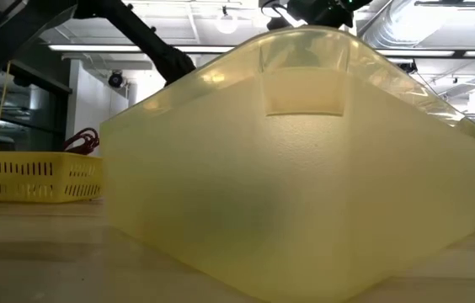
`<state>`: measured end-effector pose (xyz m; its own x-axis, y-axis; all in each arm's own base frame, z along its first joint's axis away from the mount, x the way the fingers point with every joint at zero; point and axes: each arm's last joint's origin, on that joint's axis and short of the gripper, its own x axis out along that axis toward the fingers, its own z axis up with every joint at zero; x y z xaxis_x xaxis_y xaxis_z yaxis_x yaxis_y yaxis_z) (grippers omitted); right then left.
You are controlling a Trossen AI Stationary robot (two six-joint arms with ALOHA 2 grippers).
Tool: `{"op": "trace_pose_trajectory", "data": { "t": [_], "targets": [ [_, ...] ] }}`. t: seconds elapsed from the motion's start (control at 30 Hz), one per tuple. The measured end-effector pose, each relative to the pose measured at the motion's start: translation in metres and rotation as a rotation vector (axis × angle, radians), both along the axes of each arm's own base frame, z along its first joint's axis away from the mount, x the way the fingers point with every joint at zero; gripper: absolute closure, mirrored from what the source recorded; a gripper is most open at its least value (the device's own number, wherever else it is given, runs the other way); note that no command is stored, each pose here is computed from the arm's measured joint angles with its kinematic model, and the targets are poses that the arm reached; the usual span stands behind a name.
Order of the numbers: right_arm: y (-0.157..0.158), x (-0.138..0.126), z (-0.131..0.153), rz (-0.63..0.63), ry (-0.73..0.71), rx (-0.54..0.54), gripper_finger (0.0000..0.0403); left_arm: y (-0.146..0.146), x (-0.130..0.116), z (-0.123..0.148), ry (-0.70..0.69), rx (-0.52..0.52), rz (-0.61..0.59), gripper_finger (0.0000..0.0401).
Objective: Pick and place items into bin
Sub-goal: Put the black cable charger into the left yellow bin
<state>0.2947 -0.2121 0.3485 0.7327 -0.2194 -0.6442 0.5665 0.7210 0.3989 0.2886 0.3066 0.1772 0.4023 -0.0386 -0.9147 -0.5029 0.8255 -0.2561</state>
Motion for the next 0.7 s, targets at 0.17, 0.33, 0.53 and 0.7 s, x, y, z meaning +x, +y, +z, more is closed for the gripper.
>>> {"op": "trace_pose_trajectory", "data": {
  "t": [0.17, 0.33, 0.53, 0.7],
  "targets": [
    [0.000, 0.000, 0.000, -0.001, -0.002, 0.000, 0.0192, 0.000, 0.000, -0.020, 0.056, -0.034, -0.057, 0.0279],
    [0.000, 0.000, 0.000, -0.012, -0.008, 0.005, 0.0192, 0.001, 0.002, -0.024, 0.039, -0.031, -0.072, 0.0279],
    [-0.001, 0.000, 0.000, -0.016, -0.007, 0.005, 0.0192, 0.002, 0.007, -0.024, 0.001, -0.023, -0.060, 0.0279],
    [-0.001, 0.000, 0.000, -0.017, -0.006, 0.005, 0.0192, 0.000, 0.013, -0.031, 0.013, -0.027, -0.040, 0.0279]
  ]
}}
